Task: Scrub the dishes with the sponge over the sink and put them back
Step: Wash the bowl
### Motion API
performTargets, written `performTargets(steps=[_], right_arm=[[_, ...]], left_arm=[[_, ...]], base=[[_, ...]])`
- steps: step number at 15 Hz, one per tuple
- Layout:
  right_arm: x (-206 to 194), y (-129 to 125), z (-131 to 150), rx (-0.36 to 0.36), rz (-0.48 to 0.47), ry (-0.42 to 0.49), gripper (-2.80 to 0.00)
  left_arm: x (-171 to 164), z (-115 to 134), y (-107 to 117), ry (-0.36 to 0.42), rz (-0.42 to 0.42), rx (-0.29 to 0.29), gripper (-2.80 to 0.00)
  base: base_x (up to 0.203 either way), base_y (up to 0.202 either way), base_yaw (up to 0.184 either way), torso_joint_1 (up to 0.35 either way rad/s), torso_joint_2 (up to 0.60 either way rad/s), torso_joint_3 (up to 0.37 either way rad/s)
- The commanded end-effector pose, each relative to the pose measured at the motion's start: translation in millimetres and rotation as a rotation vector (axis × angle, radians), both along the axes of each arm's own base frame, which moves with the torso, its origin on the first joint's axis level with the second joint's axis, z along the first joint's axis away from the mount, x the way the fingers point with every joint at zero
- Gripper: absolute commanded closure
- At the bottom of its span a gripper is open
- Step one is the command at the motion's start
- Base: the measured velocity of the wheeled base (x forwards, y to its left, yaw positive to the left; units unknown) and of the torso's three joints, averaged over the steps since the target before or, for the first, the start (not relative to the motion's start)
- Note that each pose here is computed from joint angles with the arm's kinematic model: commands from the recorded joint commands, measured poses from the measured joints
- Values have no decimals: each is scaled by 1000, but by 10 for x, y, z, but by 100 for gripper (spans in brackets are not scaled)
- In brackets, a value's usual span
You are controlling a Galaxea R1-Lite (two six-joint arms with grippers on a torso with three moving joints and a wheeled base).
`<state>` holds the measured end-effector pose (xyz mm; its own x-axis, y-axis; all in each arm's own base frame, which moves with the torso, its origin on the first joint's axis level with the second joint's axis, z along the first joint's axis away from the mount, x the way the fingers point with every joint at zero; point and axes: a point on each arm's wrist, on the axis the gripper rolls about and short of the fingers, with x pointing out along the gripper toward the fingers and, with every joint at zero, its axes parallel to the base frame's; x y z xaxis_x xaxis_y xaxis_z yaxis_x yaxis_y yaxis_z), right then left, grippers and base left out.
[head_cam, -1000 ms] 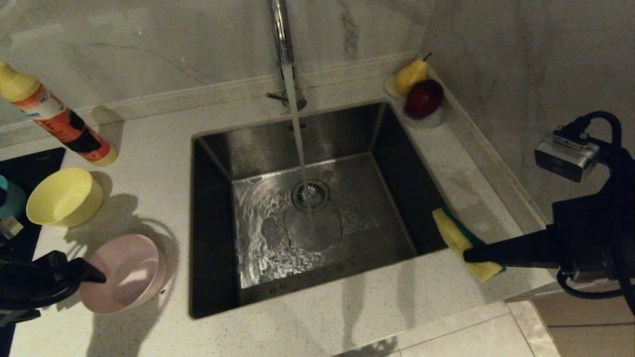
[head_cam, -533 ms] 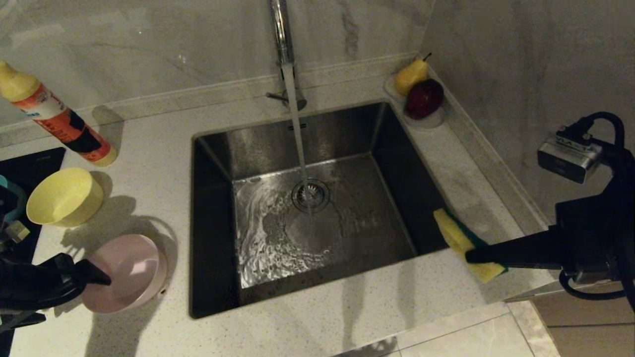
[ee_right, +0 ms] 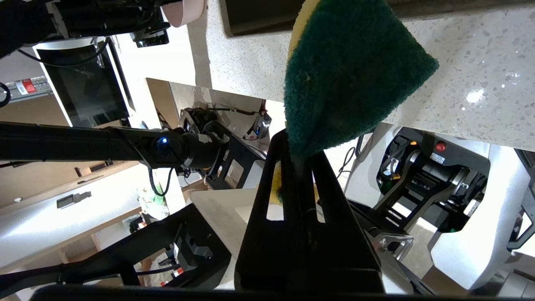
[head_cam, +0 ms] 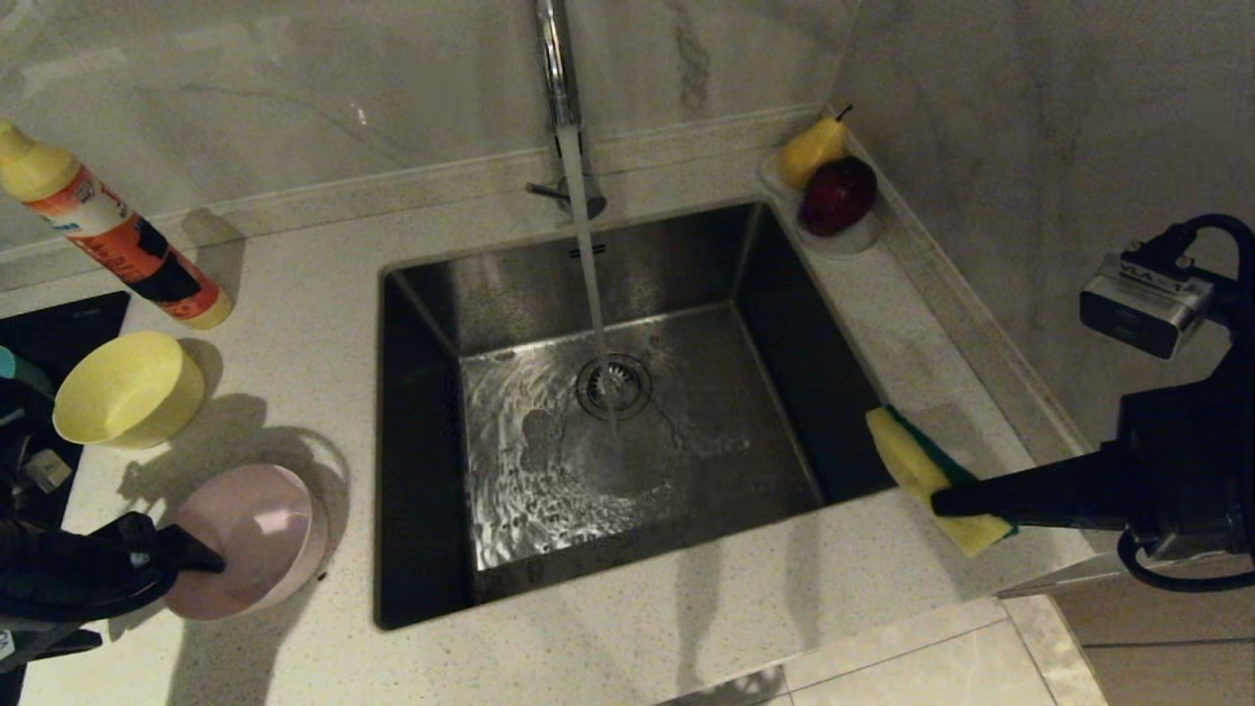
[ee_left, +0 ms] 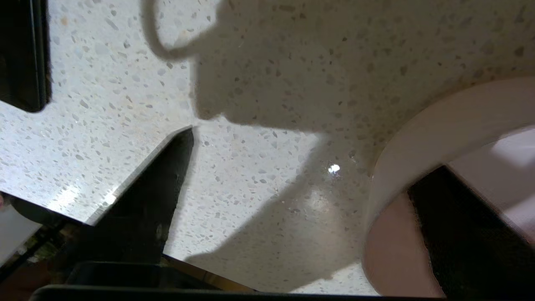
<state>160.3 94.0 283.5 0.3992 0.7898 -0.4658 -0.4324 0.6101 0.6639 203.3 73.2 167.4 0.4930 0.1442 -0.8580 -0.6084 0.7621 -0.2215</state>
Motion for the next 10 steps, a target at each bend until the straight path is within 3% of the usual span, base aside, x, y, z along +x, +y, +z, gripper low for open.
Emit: performTargets(steps=[1,6,10], right_arm=[[-9,-4,4,3,1,2,0],[-10,-4,-34,-1,3,16,0],[-24,-9,-58,-5,5,23,0]], left_arm=[[11,-28,6,14,3,-5,0],[27,-83,11,17,14,-14,0],[49,-10,23,-37,37,-1,0]], base=[[0,0,0,0,0,0],[0,0,0,0,0,0],[0,0,0,0,0,0]])
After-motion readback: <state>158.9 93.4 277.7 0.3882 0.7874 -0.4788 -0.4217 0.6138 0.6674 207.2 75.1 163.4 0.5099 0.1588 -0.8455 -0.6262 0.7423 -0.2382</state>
